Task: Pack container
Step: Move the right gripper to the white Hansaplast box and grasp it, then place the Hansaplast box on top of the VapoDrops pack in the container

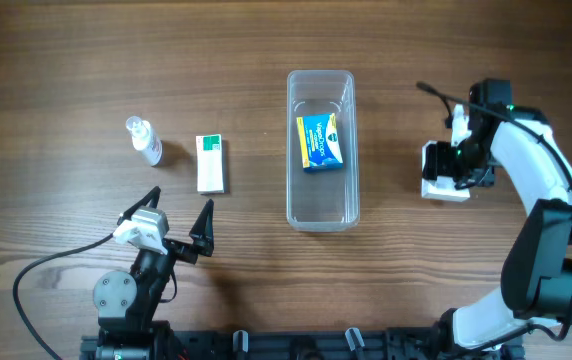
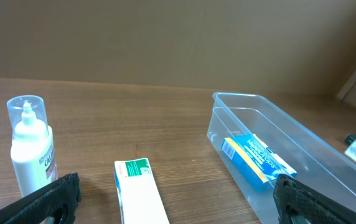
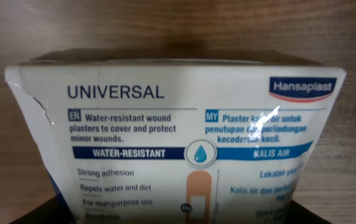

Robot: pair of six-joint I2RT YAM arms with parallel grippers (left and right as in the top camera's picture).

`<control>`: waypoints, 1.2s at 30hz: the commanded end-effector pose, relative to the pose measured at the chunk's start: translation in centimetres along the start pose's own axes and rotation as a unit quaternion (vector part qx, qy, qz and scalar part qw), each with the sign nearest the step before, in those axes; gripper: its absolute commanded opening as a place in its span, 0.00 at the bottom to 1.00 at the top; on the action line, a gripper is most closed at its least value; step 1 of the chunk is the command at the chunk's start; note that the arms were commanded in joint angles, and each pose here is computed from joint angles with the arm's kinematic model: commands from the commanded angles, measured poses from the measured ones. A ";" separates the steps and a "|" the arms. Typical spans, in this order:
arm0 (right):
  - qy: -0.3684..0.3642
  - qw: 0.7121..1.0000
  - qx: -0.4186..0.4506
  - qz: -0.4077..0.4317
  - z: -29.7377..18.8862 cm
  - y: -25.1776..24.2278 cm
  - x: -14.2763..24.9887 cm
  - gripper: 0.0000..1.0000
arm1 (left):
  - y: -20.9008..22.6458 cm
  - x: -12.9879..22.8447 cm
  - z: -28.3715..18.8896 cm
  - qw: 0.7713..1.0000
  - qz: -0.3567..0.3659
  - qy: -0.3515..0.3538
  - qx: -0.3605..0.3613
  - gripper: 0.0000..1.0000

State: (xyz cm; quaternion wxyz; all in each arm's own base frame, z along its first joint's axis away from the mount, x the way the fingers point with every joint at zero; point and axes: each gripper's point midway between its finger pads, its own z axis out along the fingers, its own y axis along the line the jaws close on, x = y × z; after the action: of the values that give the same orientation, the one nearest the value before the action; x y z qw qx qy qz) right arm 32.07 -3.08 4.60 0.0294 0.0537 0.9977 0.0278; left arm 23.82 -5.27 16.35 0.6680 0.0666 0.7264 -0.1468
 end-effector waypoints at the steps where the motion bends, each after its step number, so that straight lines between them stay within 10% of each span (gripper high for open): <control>1: -0.082 0.993 -0.080 0.001 -6.7 4.7 -3.6 0.74 | 0.3 0.1 0.0 1.000 0.011 -0.001 -0.005 1.00; 8: -0.193 0.971 -0.119 -0.082 -15.7 18.0 -5.3 0.77 | 0.3 0.1 0.0 1.000 0.011 -0.001 -0.005 1.00; 16: -0.184 0.975 -0.069 -0.106 -9.7 24.5 -5.6 0.79 | 0.3 0.1 0.0 1.000 0.011 -0.001 -0.005 1.00; 36: -0.129 0.988 -0.022 -0.080 -0.6 24.6 -7.0 0.84 | 0.3 0.1 0.0 1.000 0.011 -0.001 -0.005 1.00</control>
State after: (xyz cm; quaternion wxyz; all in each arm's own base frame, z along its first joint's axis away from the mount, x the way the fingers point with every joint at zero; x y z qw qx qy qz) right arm 40.93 20.40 7.02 0.1528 -0.0318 0.9867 0.0454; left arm 23.82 -5.26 16.34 0.6679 0.0665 0.7266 -0.1467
